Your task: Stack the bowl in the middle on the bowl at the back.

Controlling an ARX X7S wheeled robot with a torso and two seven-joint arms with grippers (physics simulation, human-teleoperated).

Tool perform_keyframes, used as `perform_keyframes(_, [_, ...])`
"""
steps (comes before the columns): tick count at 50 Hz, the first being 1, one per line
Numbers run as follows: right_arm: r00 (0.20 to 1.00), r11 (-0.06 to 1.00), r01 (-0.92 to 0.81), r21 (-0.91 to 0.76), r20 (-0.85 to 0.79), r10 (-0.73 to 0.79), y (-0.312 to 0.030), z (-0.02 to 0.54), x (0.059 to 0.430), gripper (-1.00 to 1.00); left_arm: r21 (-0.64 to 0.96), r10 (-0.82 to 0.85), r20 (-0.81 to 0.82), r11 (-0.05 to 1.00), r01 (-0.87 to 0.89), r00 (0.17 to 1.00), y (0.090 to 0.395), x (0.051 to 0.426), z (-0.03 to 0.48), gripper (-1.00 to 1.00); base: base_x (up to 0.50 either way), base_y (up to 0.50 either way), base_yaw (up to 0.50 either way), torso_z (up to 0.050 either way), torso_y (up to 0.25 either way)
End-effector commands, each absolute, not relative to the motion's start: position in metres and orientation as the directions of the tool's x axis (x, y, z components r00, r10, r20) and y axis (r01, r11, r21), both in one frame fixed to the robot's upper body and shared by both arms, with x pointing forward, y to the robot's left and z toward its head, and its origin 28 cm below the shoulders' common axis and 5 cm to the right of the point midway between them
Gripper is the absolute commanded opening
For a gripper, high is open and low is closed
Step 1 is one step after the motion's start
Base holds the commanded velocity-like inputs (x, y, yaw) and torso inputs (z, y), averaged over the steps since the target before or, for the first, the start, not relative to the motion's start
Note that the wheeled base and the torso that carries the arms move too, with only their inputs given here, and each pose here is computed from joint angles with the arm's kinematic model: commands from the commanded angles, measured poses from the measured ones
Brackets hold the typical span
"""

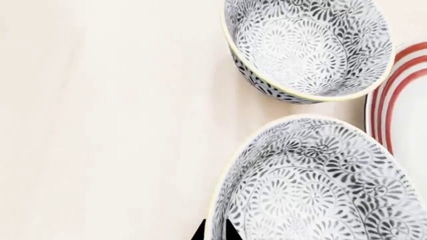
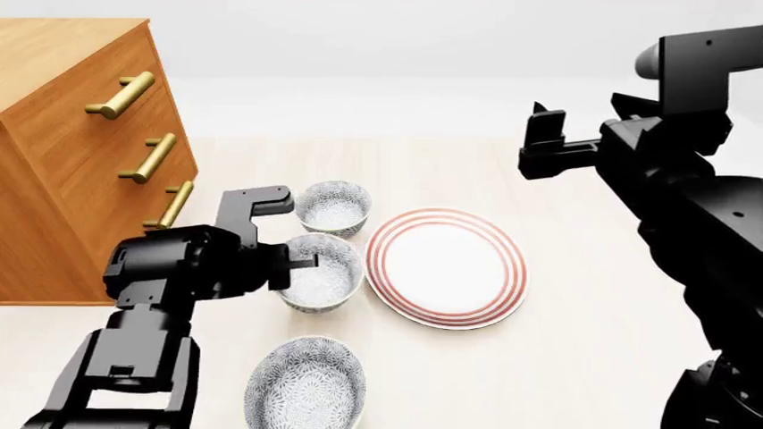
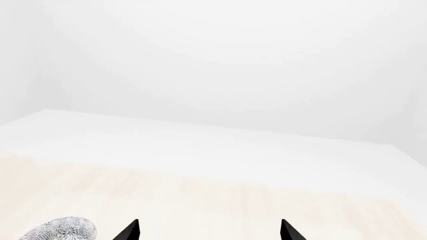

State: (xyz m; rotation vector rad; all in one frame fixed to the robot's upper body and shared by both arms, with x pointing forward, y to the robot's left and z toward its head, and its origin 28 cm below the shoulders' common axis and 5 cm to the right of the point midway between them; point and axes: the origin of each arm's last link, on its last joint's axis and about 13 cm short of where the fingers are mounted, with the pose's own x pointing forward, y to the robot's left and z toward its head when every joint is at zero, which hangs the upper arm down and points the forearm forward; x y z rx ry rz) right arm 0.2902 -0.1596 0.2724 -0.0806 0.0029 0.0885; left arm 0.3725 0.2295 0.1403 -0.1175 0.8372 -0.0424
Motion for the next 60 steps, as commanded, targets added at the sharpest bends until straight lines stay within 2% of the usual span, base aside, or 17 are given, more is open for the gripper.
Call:
perform_keyframes(1, [0.996,0.992,-0.093,-0.081,-0.006,0.093,-0.158,0.273,0.292,1.0,-0.105,-0.022,-0.729,0.991,-0.08,0.684,0.245,0.378,0.151,-1.0,0.0,0.0,0.0,0.0,0.0])
perform_keyframes(13, [0.996,0.992,-0.092,-0.084,-0.004,0.092,-0.158,0.274,0.29,1.0,-0.154,-0.071,-0.728,0.986,-0.062,0.682,0.254,0.367,0.171,-1.0,0.0,0.0,0.0,0.0,0.0])
perform_keyframes(28, [0.995,0.992,-0.099,-0.082,0.006,0.1,-0.153,0.274,0.29,1.0,-0.271,-0.171,-0.659,0.962,-0.019,0.733,0.27,0.336,0.23,-1.0,0.0,0.0,0.0,0.0,0.0])
perform_keyframes(37, [0.994,0.991,-0.103,-0.081,0.013,0.104,-0.152,0.275,0.291,1.0,-0.347,-0.241,-0.641,0.938,0.005,0.729,0.274,0.311,0.261,-1.0,0.0,0.0,0.0,0.0,0.001])
perform_keyframes(60, [0.99,0.987,-0.134,-0.089,0.032,0.138,-0.145,0.28,0.298,1.0,-0.315,-0.273,-0.644,0.946,0.078,0.714,0.288,0.259,0.276,-1.0,0.0,0.0,0.0,0.0,0.0])
